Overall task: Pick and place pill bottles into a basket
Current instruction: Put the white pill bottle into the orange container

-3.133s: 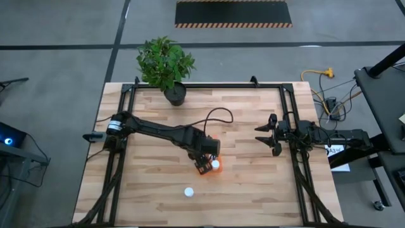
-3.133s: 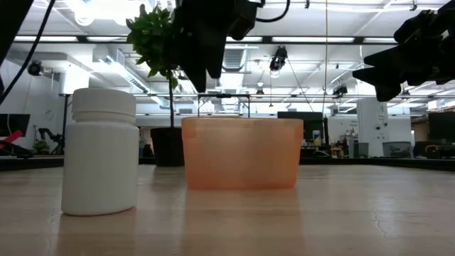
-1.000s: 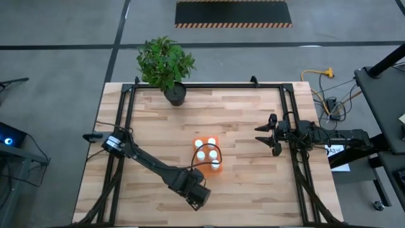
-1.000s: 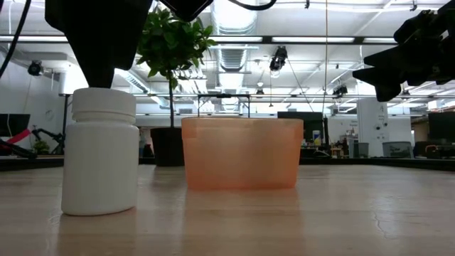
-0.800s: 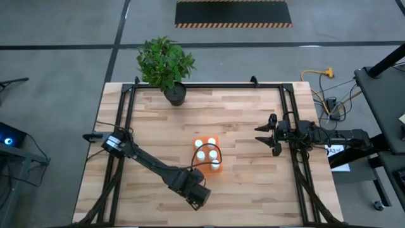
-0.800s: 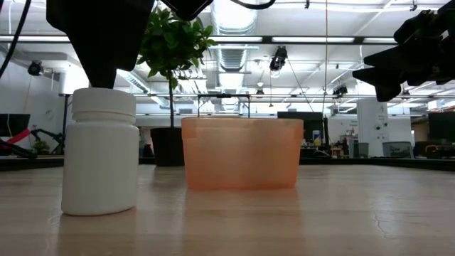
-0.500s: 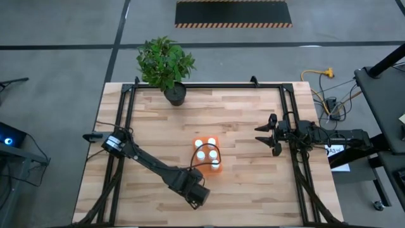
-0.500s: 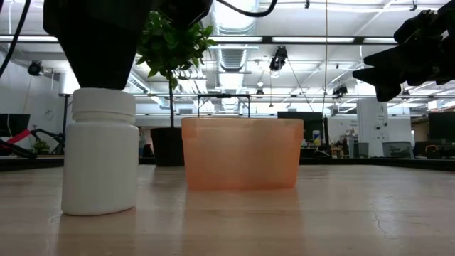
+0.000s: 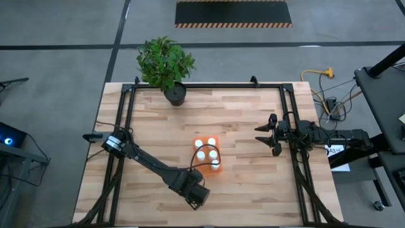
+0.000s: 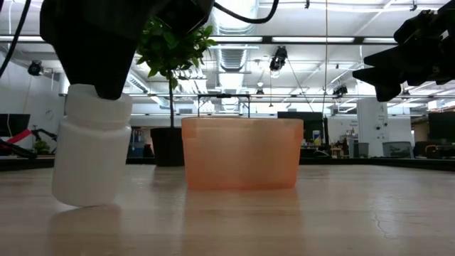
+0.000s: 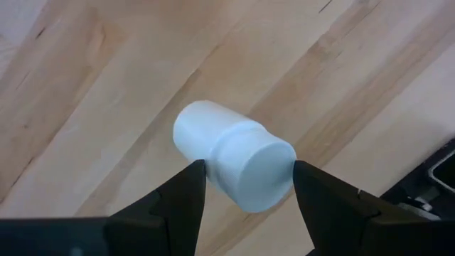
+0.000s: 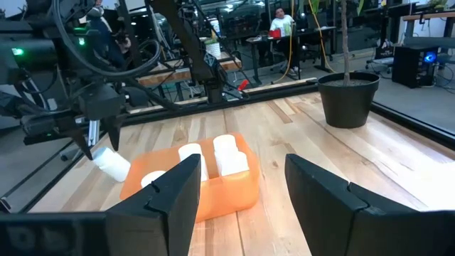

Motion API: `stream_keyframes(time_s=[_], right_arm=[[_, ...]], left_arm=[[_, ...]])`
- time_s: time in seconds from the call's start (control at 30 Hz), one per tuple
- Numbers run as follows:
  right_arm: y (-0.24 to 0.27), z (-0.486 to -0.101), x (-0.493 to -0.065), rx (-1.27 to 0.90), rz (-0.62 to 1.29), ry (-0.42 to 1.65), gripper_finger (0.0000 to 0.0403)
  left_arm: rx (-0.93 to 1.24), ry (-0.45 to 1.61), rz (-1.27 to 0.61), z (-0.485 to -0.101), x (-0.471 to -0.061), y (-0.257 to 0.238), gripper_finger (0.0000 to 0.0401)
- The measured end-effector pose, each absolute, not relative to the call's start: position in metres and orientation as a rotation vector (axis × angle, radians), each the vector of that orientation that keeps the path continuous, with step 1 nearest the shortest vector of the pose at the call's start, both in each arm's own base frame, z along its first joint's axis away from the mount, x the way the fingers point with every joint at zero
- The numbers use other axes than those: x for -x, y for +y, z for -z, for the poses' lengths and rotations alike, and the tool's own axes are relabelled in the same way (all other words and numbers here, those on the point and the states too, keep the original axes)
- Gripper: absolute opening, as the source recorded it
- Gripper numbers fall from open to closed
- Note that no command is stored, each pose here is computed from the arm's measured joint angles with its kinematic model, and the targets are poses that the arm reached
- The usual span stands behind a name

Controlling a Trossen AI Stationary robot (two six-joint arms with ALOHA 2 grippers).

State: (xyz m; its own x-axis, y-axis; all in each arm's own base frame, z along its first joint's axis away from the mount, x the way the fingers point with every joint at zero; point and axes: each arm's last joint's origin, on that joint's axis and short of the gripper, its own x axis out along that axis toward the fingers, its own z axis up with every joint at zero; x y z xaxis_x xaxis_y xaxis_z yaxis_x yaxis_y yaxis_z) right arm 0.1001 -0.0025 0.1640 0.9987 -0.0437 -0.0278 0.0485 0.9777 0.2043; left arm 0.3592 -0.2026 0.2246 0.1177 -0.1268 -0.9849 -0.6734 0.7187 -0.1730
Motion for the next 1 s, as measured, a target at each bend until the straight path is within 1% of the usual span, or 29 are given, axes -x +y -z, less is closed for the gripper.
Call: stream_keyframes(time_s=[1.0], right_arm=[[-0.0026,-0.164,-0.1001,-0.206,0.047,0.023,0.0194]], left_arm=[[0.715,1.423,-0.447,-0.2235,-0.3594,-0.2029,0.0194]])
